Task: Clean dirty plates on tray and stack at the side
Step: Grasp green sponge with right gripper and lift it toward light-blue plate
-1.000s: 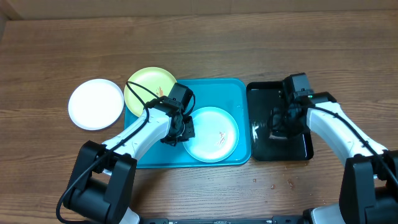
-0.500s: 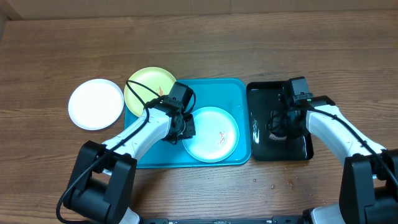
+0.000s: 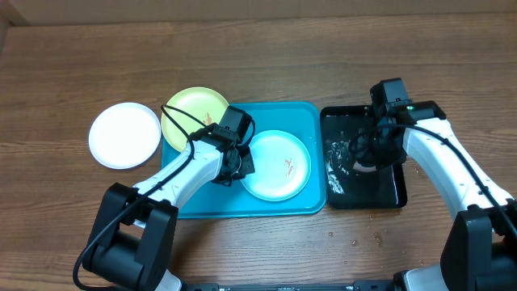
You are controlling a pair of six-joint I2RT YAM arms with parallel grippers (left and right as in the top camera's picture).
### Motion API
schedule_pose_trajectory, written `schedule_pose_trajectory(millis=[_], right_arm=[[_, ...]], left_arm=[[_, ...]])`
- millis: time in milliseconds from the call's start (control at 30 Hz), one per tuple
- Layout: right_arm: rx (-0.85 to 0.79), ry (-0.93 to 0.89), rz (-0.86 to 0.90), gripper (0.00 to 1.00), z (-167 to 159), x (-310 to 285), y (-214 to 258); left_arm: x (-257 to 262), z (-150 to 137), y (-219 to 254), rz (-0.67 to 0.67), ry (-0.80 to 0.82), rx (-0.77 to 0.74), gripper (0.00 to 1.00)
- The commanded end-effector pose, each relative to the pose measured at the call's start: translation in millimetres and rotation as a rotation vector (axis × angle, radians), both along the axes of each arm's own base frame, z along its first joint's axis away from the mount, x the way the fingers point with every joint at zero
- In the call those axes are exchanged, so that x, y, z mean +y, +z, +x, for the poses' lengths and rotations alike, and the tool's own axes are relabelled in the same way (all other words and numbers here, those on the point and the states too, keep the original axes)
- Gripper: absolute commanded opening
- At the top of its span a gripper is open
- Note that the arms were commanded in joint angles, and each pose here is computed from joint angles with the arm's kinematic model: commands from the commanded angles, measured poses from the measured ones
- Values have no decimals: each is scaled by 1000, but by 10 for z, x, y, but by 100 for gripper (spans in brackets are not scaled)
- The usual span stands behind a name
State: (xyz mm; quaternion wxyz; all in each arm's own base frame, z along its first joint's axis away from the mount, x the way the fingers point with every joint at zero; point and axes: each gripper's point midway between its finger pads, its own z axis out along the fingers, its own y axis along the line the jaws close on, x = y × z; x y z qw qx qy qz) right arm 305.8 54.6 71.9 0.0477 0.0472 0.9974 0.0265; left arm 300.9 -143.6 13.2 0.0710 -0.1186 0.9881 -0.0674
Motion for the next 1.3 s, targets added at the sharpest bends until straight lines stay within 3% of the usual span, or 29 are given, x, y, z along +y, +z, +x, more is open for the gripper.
schedule_pose_trajectory(millis=[0, 67, 200, 500, 900, 1267], right_arm=[[-21, 42, 1, 4, 40, 23, 87], [-20, 42, -5, 4, 38, 11, 86], [-16, 44, -6, 4, 28, 10, 84], [-21, 62, -15, 4, 56, 2, 188], [-61, 70, -3, 4, 175, 57, 851], [-118, 206, 149, 4, 82, 1040, 1056]], left_arm=[[42, 17, -31, 14, 73, -2, 26], [55, 59, -25, 23, 62, -22, 30], [81, 95, -20, 42, 42, -42, 4], [-2, 13, -28, 4, 25, -5, 4], [-14, 8, -28, 4, 21, -6, 4], [-16, 9, -27, 3, 21, -6, 4]])
